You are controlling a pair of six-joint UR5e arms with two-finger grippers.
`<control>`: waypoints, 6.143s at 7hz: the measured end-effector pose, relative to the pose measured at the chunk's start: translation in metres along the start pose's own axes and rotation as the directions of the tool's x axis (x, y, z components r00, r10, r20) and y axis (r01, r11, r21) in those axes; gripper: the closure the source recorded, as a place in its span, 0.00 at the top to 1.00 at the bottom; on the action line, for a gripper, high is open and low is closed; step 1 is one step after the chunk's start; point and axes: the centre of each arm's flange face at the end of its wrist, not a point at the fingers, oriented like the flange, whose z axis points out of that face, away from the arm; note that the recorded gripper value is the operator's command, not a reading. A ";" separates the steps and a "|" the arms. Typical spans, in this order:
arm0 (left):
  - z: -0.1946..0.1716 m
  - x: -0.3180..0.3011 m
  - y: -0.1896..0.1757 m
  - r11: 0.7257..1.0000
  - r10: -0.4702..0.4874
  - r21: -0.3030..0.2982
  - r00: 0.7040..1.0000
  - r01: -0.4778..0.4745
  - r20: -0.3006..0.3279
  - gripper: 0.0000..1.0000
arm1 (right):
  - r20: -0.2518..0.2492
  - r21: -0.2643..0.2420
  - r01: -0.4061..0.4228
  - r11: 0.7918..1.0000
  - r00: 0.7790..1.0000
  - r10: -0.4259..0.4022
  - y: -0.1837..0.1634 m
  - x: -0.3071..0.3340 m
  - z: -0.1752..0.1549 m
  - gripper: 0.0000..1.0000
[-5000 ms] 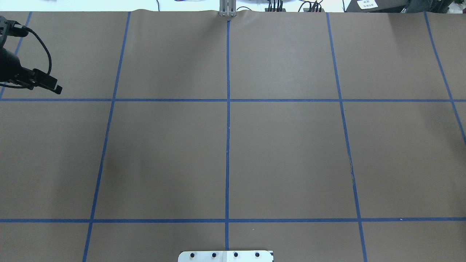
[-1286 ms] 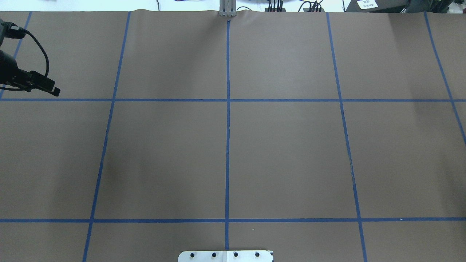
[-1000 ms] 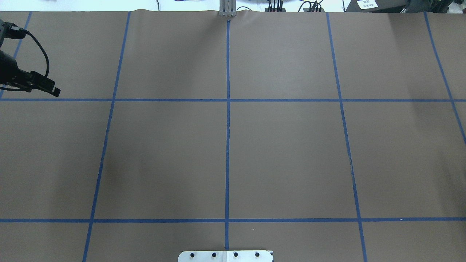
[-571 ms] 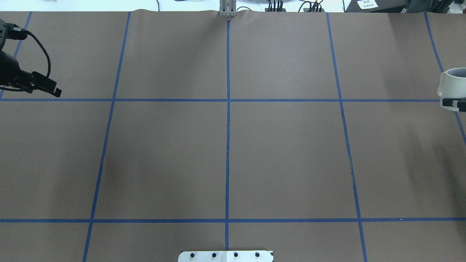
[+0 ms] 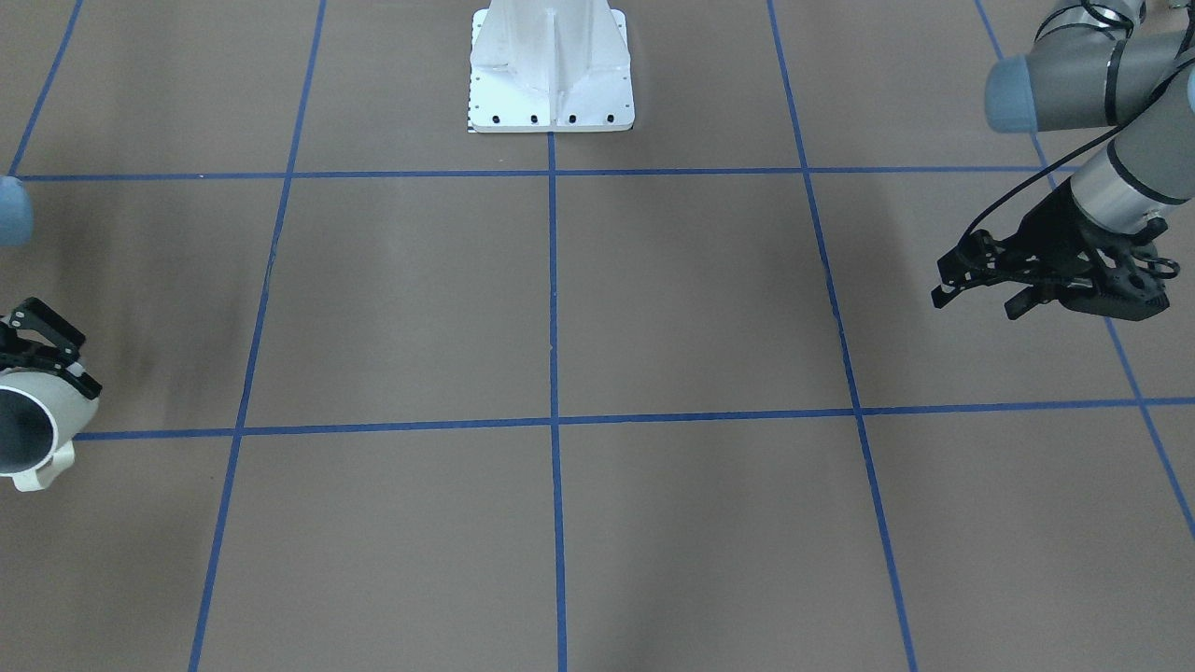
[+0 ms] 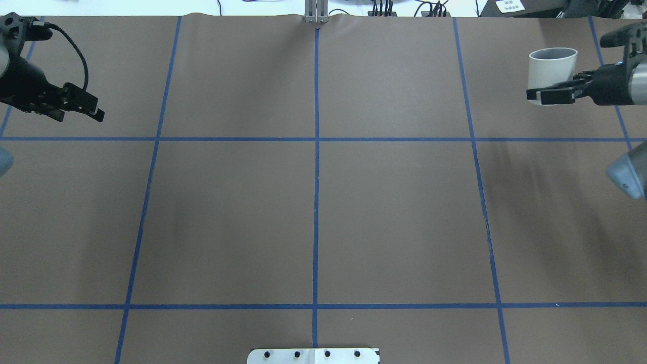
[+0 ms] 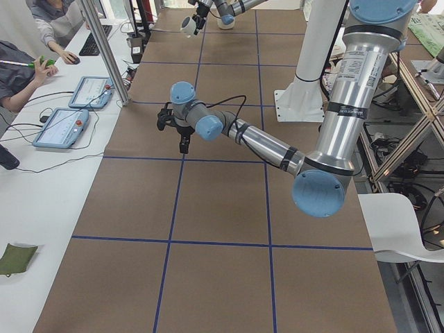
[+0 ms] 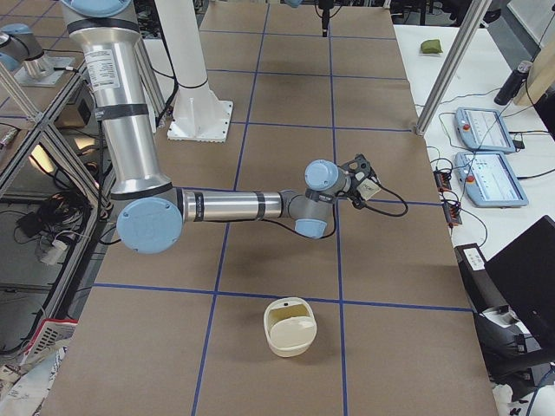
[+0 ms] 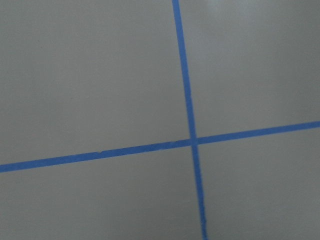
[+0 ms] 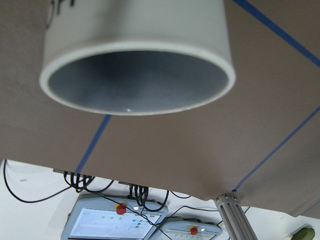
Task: Left arm hands cup to right arm to dump lemon
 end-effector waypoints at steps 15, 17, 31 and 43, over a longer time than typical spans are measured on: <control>0.031 0.282 -0.106 0.819 -0.573 -0.119 0.792 0.561 -0.211 0.89 | -0.392 0.091 0.382 0.920 0.863 -0.319 -0.041 -0.392 0.202 0.19; 0.037 0.297 -0.100 0.823 -0.568 -0.136 0.791 0.552 -0.227 0.64 | -0.381 0.120 0.356 0.927 0.878 -0.288 -0.041 -0.408 0.202 0.19; 0.059 0.341 -0.071 0.854 -0.519 -0.186 0.818 0.485 -0.247 0.37 | -0.345 0.151 0.347 0.926 0.896 -0.280 -0.041 -0.432 0.192 0.21; 0.070 0.343 -0.067 0.857 -0.513 -0.195 0.825 0.478 -0.234 0.00 | -0.392 0.150 0.378 0.913 0.871 -0.296 -0.025 -0.429 0.191 0.99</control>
